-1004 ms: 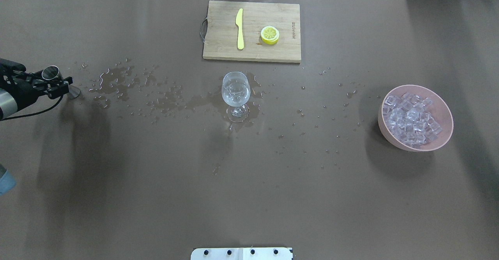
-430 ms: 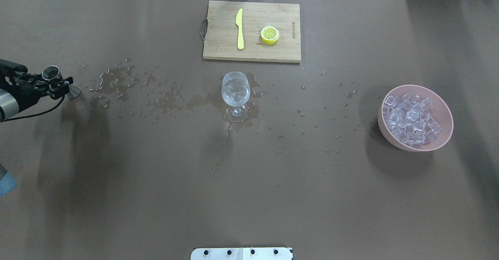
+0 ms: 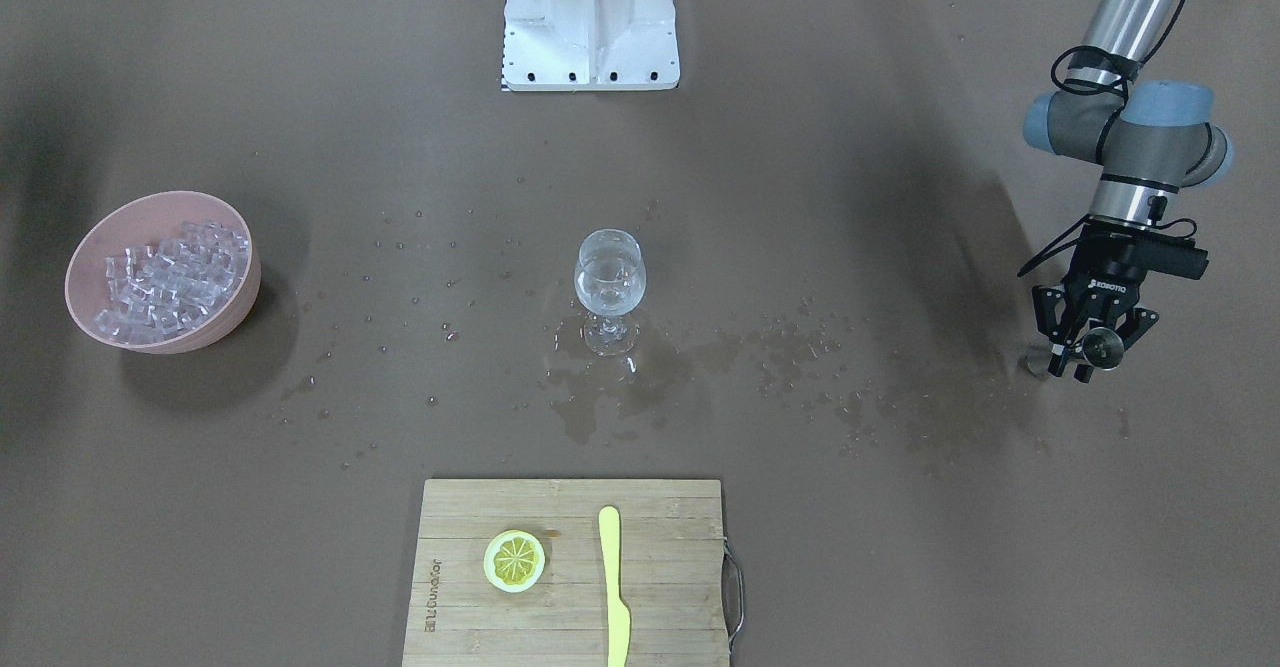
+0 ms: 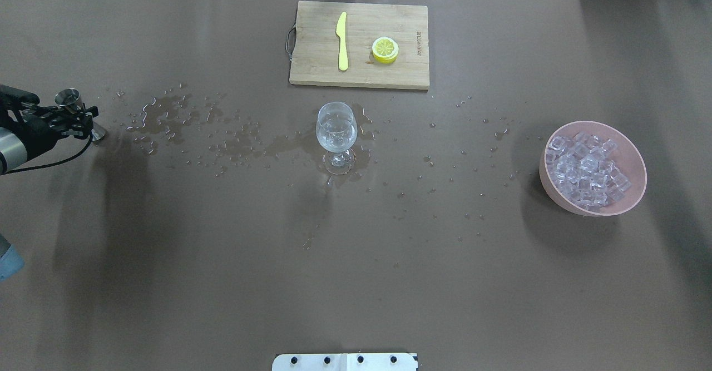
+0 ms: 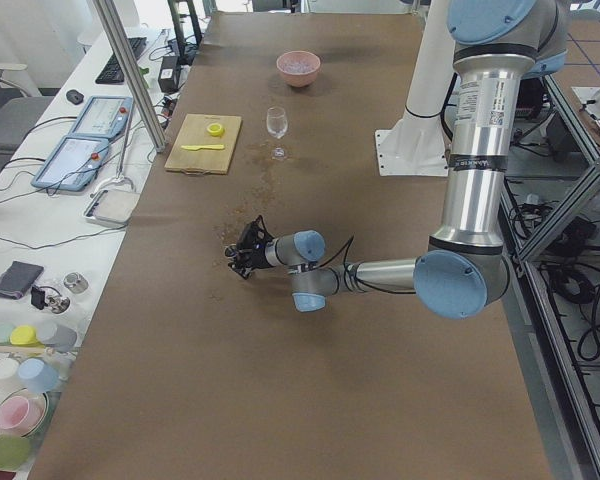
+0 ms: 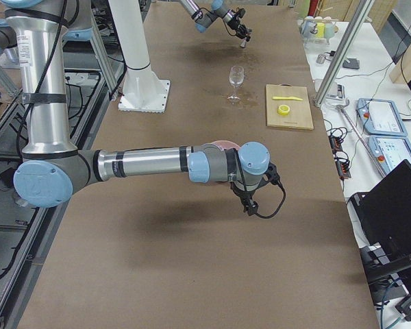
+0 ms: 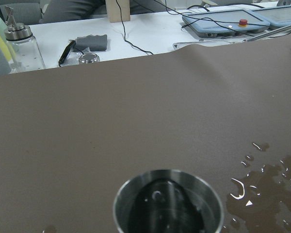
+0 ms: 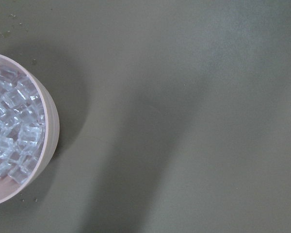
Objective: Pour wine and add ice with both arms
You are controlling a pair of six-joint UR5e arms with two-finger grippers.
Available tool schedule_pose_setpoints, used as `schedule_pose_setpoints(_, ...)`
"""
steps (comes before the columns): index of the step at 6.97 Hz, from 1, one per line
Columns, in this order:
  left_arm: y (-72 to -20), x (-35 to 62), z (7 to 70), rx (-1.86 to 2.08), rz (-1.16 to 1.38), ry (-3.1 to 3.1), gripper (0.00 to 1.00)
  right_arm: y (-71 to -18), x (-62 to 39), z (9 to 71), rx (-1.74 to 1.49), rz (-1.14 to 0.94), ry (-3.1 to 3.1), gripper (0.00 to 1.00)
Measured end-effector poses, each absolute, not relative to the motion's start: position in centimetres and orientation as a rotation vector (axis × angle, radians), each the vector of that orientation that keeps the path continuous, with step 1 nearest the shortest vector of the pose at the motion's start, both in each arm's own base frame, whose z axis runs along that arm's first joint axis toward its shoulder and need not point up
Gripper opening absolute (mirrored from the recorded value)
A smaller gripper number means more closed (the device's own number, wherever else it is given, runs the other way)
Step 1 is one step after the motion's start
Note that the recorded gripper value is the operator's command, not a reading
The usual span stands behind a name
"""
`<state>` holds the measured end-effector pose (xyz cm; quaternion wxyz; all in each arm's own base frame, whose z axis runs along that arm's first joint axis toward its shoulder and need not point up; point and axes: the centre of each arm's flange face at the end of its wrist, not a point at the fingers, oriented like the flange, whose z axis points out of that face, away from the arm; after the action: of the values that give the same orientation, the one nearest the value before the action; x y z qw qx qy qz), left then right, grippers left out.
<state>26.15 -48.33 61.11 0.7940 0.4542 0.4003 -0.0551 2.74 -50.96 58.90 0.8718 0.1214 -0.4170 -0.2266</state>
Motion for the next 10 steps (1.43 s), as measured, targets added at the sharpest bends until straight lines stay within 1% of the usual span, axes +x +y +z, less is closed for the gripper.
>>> schedule_pose_setpoints(2,-48.3,26.1,57.7,1.018,-0.123,0.907,0.0,-50.7,2.8,55.9,0.312,-0.5,-0.859,1.0)
schedule_pose_setpoints(5,-48.4,26.9,50.0,1.125,-0.074,0.964,0.0,-49.0,3.0,52.0,0.386,-0.533,-0.843,1.0)
schedule_pose_setpoints(7,-47.9,29.1,41.5,1.152,0.009,0.917,0.0,-47.9,3.0,49.9,0.414,-0.528,-0.842,1.0)
schedule_pose_setpoints(8,-46.7,31.3,36.9,1.163,0.035,0.88,0.0,-47.6,3.0,49.3,0.416,-0.516,-0.855,1.0)
schedule_pose_setpoints(10,-43.0,40.5,28.3,1.214,0.083,0.771,0.0,-47.3,2.7,48.7,0.416,-0.501,-0.902,1.0)
